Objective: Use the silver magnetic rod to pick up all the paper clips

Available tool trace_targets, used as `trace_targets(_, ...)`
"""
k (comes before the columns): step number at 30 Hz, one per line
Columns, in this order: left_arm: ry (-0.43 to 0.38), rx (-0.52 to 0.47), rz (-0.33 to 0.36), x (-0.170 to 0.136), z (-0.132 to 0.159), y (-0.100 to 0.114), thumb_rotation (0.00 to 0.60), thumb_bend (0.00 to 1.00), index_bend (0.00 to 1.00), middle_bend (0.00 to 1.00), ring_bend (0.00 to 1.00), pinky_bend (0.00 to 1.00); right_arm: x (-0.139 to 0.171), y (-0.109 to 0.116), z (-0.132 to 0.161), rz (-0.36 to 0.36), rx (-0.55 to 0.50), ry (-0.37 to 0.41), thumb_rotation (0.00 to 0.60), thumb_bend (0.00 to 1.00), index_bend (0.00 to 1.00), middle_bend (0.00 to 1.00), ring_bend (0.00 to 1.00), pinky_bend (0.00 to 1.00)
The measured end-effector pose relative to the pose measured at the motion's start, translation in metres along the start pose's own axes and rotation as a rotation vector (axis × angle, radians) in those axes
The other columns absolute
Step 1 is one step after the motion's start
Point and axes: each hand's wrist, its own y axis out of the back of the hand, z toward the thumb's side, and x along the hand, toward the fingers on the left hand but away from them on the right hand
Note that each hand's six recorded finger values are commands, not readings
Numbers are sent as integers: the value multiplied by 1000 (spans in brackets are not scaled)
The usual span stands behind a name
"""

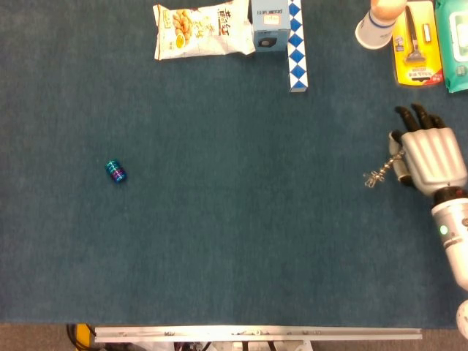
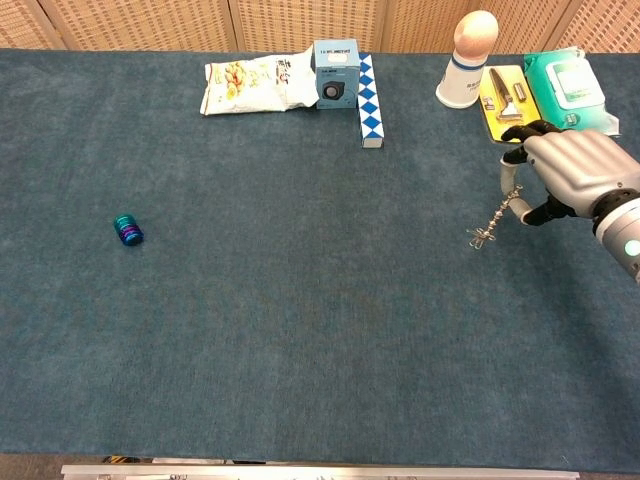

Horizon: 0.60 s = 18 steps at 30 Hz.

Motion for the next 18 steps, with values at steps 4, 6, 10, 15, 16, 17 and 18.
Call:
trace_targets(4, 0, 4, -2, -1, -1, -1, 600, 89, 438, 430, 339, 418, -3, -7, -8, 13, 10, -17, 600, 354, 601, 150, 72, 199)
trace_targets(6, 0, 4, -2, -1, -1, -1, 600, 89, 438, 430, 339, 418, -4, -11, -11, 22, 13, -22, 600, 340, 555, 150, 72, 199)
trace_targets(10, 3, 2, -2, -1, -3, -1, 600, 89, 438, 430, 340, 418, -7, -17, -16, 37, 24, -38, 600, 272, 363, 150, 72, 199)
trace_targets(15, 3, -1, -1, -1, -2, 0, 600, 89, 438, 431, 341, 418, -7, -19, -19, 50, 28, -51, 600, 244, 185, 150, 72, 199)
trace_targets(16, 3, -1, -1, -1, -2, 0, 600, 89, 438, 431, 341, 418, -7, -18, -19, 48, 27, -50, 600, 243, 155, 150, 73, 199)
trace_targets(17, 3, -1, -1, -1, -2, 0, 600, 89, 438, 431, 341, 418, -6, -18, -19, 46, 26, -50, 600, 242, 139, 150, 72, 198)
trace_targets(18, 3, -1, -1, -1, -2, 0, 600, 89, 438, 431, 341, 419, -6, -16, -19, 41, 23, -49, 600, 242, 135, 150, 72, 198)
